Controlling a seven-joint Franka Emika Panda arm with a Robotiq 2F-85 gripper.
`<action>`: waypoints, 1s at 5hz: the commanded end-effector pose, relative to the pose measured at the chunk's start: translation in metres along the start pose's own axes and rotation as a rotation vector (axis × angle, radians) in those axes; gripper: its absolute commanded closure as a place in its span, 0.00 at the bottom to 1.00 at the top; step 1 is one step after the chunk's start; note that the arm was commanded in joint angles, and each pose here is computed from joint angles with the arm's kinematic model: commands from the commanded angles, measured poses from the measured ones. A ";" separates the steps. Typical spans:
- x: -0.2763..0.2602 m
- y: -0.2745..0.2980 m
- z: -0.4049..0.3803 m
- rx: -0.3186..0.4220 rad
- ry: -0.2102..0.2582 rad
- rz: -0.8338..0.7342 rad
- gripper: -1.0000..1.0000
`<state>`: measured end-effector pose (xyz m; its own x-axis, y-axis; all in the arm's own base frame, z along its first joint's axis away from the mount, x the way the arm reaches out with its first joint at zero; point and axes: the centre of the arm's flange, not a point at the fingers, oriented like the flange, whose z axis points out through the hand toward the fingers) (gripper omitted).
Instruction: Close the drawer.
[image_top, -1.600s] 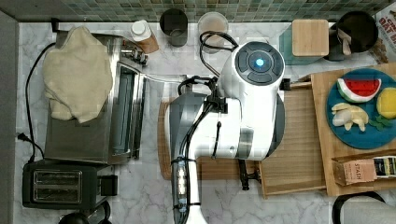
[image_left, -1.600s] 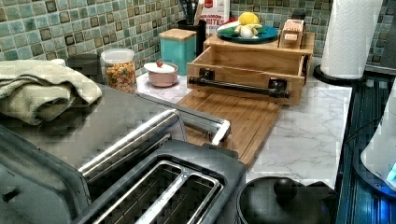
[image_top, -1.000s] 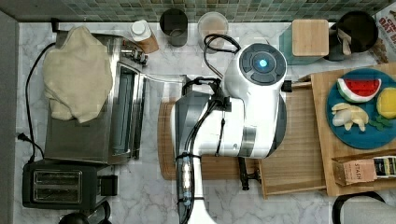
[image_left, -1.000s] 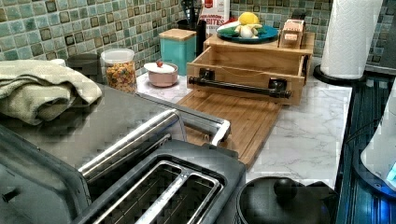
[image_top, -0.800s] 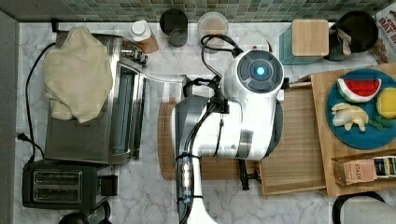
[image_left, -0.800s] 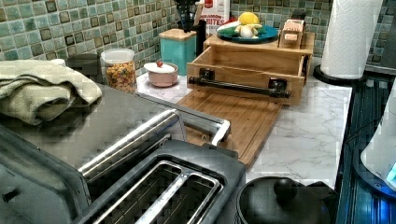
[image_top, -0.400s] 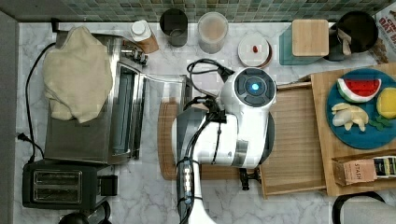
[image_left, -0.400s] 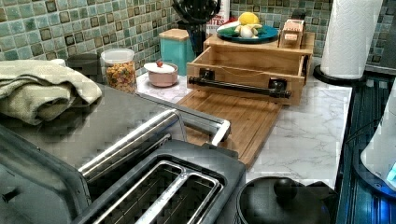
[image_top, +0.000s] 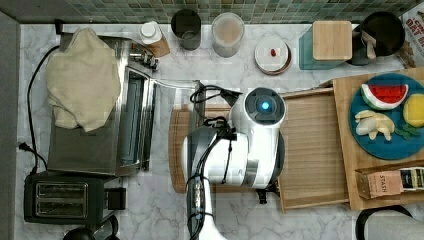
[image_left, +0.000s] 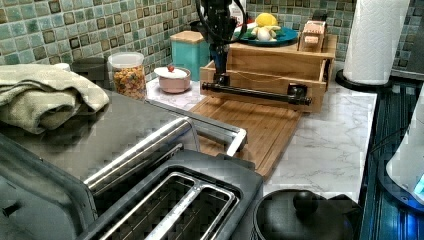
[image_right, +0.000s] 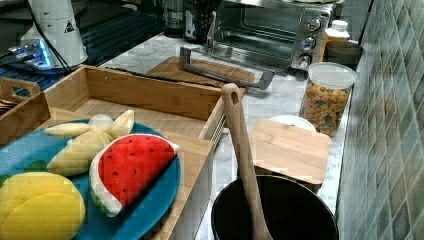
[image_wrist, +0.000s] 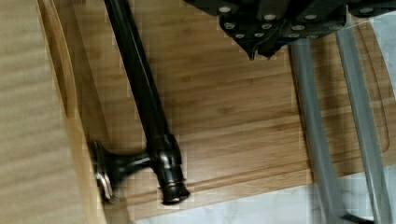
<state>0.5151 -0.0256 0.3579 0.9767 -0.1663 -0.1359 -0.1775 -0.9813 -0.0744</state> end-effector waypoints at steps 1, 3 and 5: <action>-0.039 -0.004 0.045 -0.042 0.051 -0.235 1.00; -0.039 0.018 0.075 -0.053 0.013 -0.243 1.00; -0.035 0.037 0.093 -0.076 0.008 -0.266 1.00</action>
<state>0.4574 -0.0256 0.2819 0.9930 0.0132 -0.1176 0.0086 -0.9992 -0.0402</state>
